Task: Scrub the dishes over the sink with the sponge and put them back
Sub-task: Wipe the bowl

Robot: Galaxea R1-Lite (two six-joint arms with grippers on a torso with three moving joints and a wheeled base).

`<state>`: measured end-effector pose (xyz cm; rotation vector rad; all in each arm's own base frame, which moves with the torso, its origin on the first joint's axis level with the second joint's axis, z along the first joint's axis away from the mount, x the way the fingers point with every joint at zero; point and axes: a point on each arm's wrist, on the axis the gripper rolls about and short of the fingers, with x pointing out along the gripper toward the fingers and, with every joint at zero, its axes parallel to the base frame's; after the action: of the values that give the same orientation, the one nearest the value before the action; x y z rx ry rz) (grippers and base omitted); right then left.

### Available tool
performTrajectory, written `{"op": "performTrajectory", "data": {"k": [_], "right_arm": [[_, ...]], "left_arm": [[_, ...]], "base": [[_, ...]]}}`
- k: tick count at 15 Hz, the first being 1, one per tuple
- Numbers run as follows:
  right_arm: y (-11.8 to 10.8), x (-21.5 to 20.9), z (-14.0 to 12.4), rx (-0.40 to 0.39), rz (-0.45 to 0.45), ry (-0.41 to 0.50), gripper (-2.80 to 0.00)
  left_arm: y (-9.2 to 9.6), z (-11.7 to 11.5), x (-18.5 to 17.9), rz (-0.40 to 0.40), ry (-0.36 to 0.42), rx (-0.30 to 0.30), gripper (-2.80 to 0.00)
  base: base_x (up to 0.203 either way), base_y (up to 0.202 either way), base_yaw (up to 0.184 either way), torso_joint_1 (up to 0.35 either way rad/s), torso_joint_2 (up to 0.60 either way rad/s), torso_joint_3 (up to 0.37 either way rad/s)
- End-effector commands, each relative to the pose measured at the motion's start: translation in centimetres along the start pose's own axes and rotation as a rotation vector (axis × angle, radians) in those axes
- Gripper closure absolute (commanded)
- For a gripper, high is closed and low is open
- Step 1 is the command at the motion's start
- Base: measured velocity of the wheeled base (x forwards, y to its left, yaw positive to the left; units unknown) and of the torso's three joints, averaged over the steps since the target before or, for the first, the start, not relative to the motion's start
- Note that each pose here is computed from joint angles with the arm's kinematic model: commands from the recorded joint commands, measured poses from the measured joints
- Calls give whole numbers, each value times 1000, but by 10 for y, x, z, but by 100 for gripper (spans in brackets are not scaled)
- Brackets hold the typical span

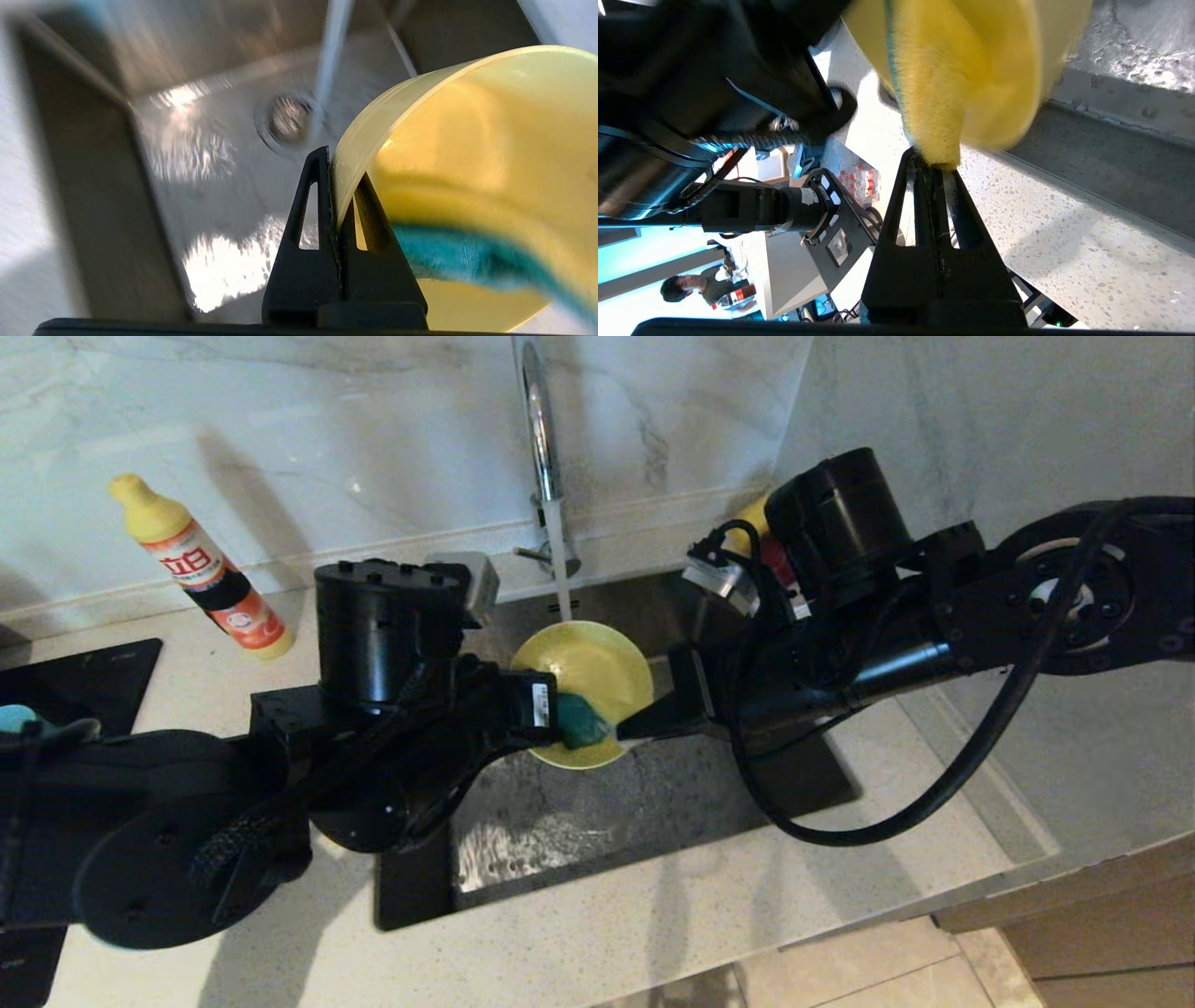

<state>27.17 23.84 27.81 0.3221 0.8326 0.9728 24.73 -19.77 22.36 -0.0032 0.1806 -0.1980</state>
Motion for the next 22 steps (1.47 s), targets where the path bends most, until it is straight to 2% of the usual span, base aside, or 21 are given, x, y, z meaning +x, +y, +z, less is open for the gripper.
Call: {"op": "performTrajectory", "data": {"k": [1, 7, 11, 15, 18, 22], "right_arm": [[-4, 9, -2, 11, -6, 19, 0], [-7, 17, 1, 13, -43, 8, 0], [-5, 5, 10, 7, -43, -35, 0], [-13, -5, 19, 28, -71, -57, 0], [-13, -12, 26, 72, -73, -87, 0], [-4, -25, 29, 58, -59, -117, 0]], "left_arm": [[-1, -2, 4, 34, -40, 35, 0], [-1, 1, -9, 21, -61, 77, 0], [-4, -3, -24, 1, -54, 111, 0], [-3, -6, -26, 4, -53, 112, 0], [-3, -13, -27, 0, -59, 123, 0], [-3, -14, -25, 2, -60, 120, 0]], "base": [[0, 0, 0, 0, 0, 0], [0, 0, 0, 0, 0, 0], [0, 0, 0, 0, 0, 0], [0, 0, 0, 0, 0, 0], [0, 0, 0, 0, 0, 0], [0, 0, 0, 0, 0, 0]]}}
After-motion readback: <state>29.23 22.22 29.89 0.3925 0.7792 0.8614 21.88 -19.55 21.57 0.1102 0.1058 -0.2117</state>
